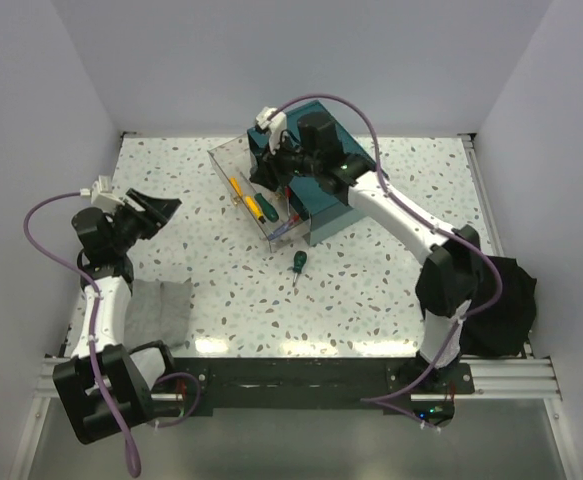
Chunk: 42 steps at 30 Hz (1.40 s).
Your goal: Sort the tools into containers
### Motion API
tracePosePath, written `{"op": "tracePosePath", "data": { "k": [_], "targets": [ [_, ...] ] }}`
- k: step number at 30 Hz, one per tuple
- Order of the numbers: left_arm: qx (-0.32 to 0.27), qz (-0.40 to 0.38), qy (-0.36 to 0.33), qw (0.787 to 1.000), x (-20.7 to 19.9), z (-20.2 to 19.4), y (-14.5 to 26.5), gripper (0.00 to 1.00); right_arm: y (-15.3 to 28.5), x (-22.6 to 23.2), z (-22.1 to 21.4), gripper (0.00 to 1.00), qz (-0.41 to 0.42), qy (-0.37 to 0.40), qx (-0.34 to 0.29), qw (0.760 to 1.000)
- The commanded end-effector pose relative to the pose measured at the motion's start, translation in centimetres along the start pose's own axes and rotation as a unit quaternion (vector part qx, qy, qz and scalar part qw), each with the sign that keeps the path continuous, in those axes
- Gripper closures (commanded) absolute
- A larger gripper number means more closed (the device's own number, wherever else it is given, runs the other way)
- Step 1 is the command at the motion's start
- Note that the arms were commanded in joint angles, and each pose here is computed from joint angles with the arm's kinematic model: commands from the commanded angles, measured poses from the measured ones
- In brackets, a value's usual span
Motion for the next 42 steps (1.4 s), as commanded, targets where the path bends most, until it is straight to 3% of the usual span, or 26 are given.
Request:
{"op": "tracePosePath", "data": {
  "k": [1,3,5,6,12,15,19,20,22,23,24,26,27,33,42],
  "targets": [
    [-0.024,-0.017,-0.031,0.999,-1.5,1.4,0.6,0.35,-2.4,-2.2,-1.1,0.68,-0.058,-0.066,0.009,0.996],
    [-0.023,-0.016,-0.031,0.999,-1.4,1.2,0.7,0.35,-2.4,-2.6,-0.7,0.50,-0.074,-0.064,0.005,0.995],
    [-0.025,-0.016,-0.031,0.999,-1.3,1.2,0.8,0.35,-1.4,-2.8,0.5,0.23,-0.095,-0.070,-0.011,0.993],
    [-0.025,-0.016,-0.029,0.999,-1.3,1.1,0.8,0.35,-0.9,-2.7,1.0,0.20,-0.097,-0.065,-0.018,0.993],
    [-0.026,-0.018,-0.019,0.999,-0.8,0.7,0.6,0.35,4.5,1.0,2.1,0.20,-0.029,-0.001,-0.047,0.998],
    [-0.028,-0.009,-0.018,0.999,-0.6,1.2,0.4,0.35,7.3,3.2,-0.3,0.22,0.004,0.044,-0.020,0.999],
    [-0.025,-0.012,-0.018,0.999,-0.5,2.1,-0.6,0.35,10.3,5.6,-8.3,0.27,0.078,0.183,0.060,0.978],
    [-0.028,-0.005,-0.018,0.999,-0.2,2.4,-0.7,0.35,11.2,6.5,-10.4,0.28,0.106,0.205,0.091,0.969],
    [-0.024,-0.004,-0.020,0.999,-0.1,2.9,-1.2,0.35,12.7,7.4,-13.5,0.28,0.164,0.316,0.116,0.927],
    [-0.021,-0.011,-0.022,0.999,-0.2,2.9,-1.3,0.35,13.7,8.5,-15.7,0.28,0.207,0.340,0.154,0.904],
    [-0.021,-0.011,-0.018,1.000,-0.2,3.0,-1.5,0.35,14.0,8.2,-17.2,0.27,0.231,0.411,0.170,0.866],
    [-0.021,-0.007,-0.023,1.000,-0.2,3.3,-1.6,0.36,14.7,8.3,-18.7,0.26,0.261,0.455,0.191,0.830],
    [-0.023,-0.014,-0.028,0.999,-0.4,3.3,-1.6,0.36,14.5,8.0,-19.3,0.26,0.276,0.499,0.192,0.799],
    [-0.032,-0.009,-0.029,0.999,-0.4,2.4,-0.4,0.35,12.1,7.0,-20.7,0.23,0.322,0.619,0.176,0.694],
    [-0.047,-0.025,-0.031,0.998,-1.3,1.7,1.1,0.35,4.8,7.3,-21.1,0.25,0.373,0.641,0.173,0.649]
  ]
}}
Point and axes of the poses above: each gripper's point midway between its finger pads, its own y axis back along the fingers, its own x axis along the line the jaws close on, z = x × y, the point moved 4 cm from there along y, back along the fingers, and after that the axes turned 2 degrees about y, right-handed, at the moved point
